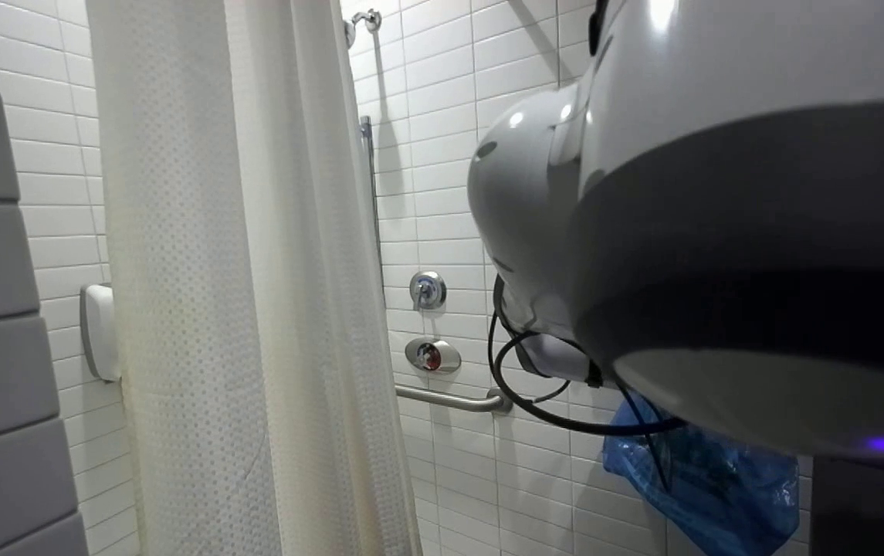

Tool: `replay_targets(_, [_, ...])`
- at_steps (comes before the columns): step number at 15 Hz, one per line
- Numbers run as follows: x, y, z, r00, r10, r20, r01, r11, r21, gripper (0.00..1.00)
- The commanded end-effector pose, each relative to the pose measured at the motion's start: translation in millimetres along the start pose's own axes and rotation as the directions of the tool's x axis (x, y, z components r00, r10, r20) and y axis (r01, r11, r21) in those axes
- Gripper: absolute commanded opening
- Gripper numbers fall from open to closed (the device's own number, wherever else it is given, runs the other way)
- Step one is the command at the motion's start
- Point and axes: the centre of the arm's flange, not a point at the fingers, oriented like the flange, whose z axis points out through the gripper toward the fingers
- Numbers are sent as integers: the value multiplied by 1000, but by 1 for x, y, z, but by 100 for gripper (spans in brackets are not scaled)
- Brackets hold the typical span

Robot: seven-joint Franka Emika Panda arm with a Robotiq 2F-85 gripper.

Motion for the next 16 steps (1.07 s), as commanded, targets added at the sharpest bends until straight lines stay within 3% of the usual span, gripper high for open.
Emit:
replay_targets(1, [-9, -12, 3, 1000, -20, 10, 20, 999, -36, 100])
replay_targets(8, [-10, -16, 16, 999, -51, 10, 52, 997, -51, 100])
replay_targets(16, [-22, -17, 14, 986, -154, -63, 156, 988, 23, 100])
